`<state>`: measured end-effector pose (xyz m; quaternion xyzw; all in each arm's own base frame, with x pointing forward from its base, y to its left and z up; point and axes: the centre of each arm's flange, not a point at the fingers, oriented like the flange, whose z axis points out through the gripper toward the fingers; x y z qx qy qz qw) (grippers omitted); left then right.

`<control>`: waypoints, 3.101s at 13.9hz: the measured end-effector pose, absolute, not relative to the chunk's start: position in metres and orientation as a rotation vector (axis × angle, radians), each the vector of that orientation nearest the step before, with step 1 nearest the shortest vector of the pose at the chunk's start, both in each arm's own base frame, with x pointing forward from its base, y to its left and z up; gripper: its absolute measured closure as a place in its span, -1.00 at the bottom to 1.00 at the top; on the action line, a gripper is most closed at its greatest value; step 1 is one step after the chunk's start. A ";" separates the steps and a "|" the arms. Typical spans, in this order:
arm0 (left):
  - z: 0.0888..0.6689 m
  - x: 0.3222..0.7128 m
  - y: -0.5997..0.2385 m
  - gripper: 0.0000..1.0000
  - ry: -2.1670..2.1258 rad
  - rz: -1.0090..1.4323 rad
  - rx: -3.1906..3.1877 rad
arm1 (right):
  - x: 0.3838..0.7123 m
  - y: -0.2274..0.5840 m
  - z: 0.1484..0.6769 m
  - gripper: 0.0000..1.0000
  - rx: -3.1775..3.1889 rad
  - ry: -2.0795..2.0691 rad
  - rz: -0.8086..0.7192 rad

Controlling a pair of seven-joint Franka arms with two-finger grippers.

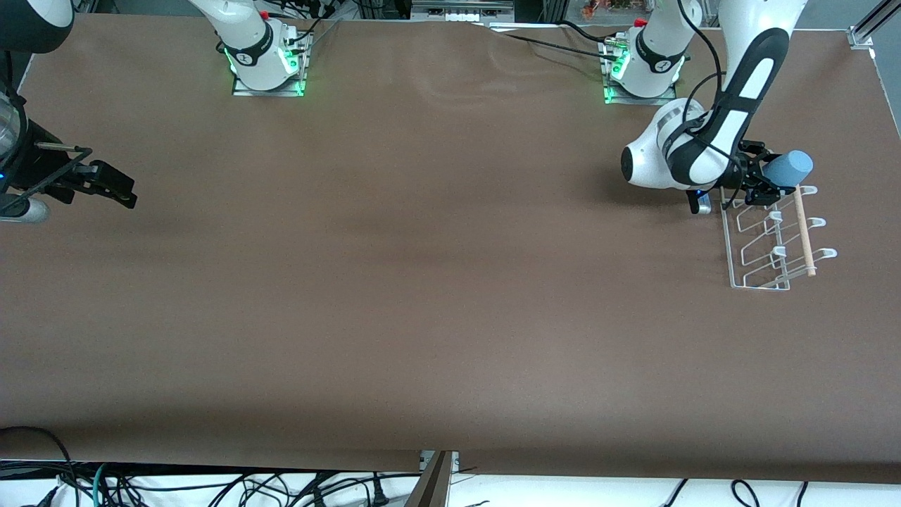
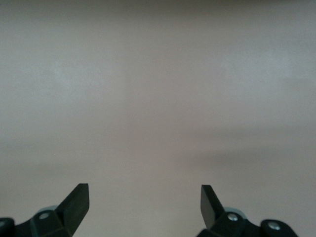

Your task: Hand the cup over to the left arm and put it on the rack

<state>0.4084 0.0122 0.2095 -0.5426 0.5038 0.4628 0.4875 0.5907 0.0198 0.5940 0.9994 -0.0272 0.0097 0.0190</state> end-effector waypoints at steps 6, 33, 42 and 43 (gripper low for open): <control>0.196 0.405 0.012 -1.00 1.220 1.113 -1.319 | 0.591 0.019 0.594 -1.00 3.102 -0.085 0.030; 0.486 0.610 -0.071 -1.00 0.036 0.206 -3.093 | 0.598 0.021 0.591 -1.00 3.106 -0.074 0.053; 0.549 0.563 -0.037 -1.00 -0.075 -0.110 -3.087 | 0.598 0.021 0.591 -1.00 3.106 -0.072 0.053; 0.545 0.560 -0.035 -1.00 -0.081 -0.104 -3.087 | 0.598 0.021 0.591 -1.00 3.106 -0.072 0.053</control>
